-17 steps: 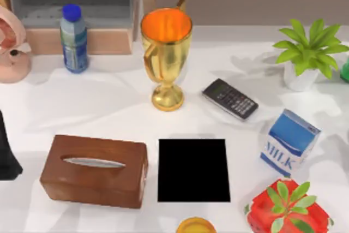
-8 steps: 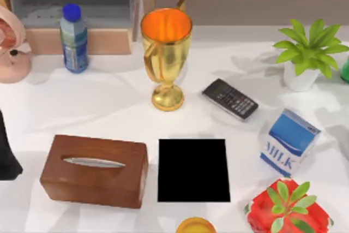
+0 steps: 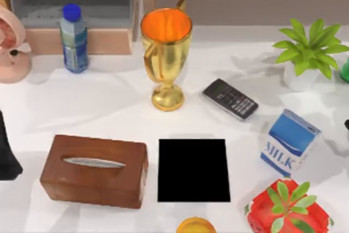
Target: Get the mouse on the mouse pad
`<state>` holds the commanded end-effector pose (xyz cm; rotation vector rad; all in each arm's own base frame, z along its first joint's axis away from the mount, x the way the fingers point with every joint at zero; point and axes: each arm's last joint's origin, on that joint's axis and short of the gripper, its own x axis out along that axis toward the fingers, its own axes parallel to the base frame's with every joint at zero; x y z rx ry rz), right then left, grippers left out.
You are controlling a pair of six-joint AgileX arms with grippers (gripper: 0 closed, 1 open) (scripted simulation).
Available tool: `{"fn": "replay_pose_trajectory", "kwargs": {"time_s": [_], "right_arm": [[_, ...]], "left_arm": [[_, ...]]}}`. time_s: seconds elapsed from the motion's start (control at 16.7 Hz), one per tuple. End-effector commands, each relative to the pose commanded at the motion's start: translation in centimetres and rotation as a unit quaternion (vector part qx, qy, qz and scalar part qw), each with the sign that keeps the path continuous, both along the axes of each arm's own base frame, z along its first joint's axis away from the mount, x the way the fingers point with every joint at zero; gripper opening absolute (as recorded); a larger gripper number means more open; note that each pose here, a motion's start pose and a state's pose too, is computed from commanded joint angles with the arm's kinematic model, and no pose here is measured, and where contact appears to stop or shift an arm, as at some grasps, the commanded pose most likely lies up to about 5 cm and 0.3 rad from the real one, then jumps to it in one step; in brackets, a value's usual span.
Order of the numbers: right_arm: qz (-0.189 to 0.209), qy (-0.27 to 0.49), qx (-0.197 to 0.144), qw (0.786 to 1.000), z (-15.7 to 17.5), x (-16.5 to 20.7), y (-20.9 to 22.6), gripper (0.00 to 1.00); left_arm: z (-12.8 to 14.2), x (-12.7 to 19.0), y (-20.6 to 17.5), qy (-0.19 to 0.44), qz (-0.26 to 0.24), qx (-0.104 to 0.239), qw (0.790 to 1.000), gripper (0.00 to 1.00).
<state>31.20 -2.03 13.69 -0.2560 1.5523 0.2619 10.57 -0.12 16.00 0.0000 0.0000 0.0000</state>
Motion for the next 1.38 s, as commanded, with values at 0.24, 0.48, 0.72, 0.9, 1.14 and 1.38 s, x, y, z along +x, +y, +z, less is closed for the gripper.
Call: {"fn": "replay_pose_trajectory", "kwargs": {"time_s": [0.24, 0.48, 0.72, 0.9, 1.14, 1.38], "right_arm": [[-0.001, 0.003, 0.000, 1.000, -3.4, 0.7, 0.2, 1.00], [-0.001, 0.000, 0.000, 1.000, -3.9, 1.4, 0.2, 1.00], [-0.001, 0.000, 0.000, 1.000, -3.9, 1.4, 0.2, 0.85], [-0.001, 0.000, 0.000, 1.000, -3.9, 1.4, 0.2, 0.62], [-0.001, 0.000, 0.000, 1.000, -3.9, 1.4, 0.2, 0.32], [-0.001, 0.000, 0.000, 1.000, -3.9, 1.4, 0.2, 0.02]], "left_arm": [[0.0, 0.0, 0.0, 0.000, 0.000, 0.000, 1.000, 1.00], [0.0, 0.0, 0.0, 0.000, 0.000, 0.000, 1.000, 1.00], [0.0, 0.0, 0.0, 0.000, 0.000, 0.000, 1.000, 1.00], [0.0, 0.0, 0.0, 0.000, 0.000, 0.000, 1.000, 1.00], [0.0, 0.0, 0.0, 0.000, 0.000, 0.000, 1.000, 1.00], [0.0, 0.0, 0.0, 0.000, 0.000, 0.000, 1.000, 1.00]]}}
